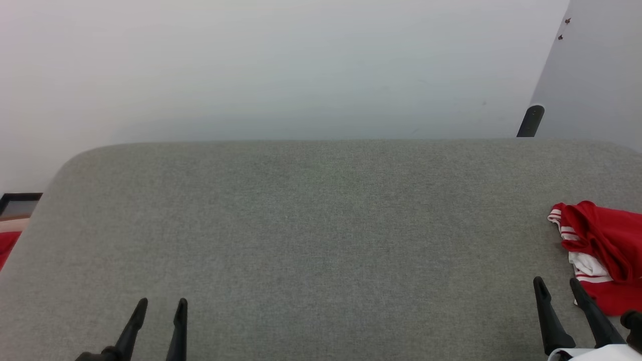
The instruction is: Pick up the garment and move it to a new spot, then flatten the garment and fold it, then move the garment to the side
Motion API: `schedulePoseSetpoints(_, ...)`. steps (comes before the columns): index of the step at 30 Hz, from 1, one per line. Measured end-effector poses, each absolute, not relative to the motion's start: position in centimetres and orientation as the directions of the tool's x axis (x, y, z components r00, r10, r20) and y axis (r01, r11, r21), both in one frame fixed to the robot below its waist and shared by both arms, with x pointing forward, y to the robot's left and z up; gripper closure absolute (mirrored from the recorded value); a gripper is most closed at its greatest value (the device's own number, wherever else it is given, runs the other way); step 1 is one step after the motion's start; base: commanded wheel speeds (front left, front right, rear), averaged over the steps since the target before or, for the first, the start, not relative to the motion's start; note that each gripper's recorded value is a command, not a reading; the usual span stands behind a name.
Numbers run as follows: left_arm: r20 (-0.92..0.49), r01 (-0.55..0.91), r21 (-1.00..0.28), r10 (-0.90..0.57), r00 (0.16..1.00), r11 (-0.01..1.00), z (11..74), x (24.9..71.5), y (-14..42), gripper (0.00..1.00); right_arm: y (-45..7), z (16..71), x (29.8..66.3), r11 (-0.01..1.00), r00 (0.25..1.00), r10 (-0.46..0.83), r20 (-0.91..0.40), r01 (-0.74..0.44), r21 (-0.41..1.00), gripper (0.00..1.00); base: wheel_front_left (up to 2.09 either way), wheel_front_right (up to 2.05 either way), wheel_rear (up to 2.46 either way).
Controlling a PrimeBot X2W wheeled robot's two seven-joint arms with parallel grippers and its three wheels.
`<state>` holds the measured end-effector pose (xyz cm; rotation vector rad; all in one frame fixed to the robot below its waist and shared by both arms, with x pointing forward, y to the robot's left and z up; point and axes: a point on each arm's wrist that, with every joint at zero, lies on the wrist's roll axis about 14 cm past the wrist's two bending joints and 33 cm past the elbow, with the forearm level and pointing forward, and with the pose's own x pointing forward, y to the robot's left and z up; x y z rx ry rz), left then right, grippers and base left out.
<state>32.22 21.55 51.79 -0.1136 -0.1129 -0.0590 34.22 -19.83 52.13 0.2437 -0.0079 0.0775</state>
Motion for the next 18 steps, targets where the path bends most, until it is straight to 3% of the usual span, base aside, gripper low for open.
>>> schedulePoseSetpoints(12, 0.115, 0.049, -0.111, -0.036, 0.993, 0.993, 51.7, 32.3, 22.0, 0.00, -19.2, 52.2, 34.2, 0.965, 0.996, 0.089, 0.020, -0.092, 0.247, 0.00, 0.00, 0.00, 0.00)
schedulePoseSetpoints(13, 0.116, 0.047, -0.113, -0.034, 0.993, 0.992, 51.8, 32.3, 22.0, 1.00, -19.2, 52.2, 34.2, 0.964, 0.996, 0.090, 0.021, -0.093, 0.248, 1.00, 0.00, 0.00, 0.00)
schedulePoseSetpoints(18, 0.053, 0.036, -0.142, -0.028, 0.998, 0.989, 49.6, 31.7, 21.5, 1.00, -19.2, 50.0, 33.6, 0.962, 0.995, 0.084, -0.046, -0.069, 0.265, 1.00, 0.00, 0.00, 0.00)
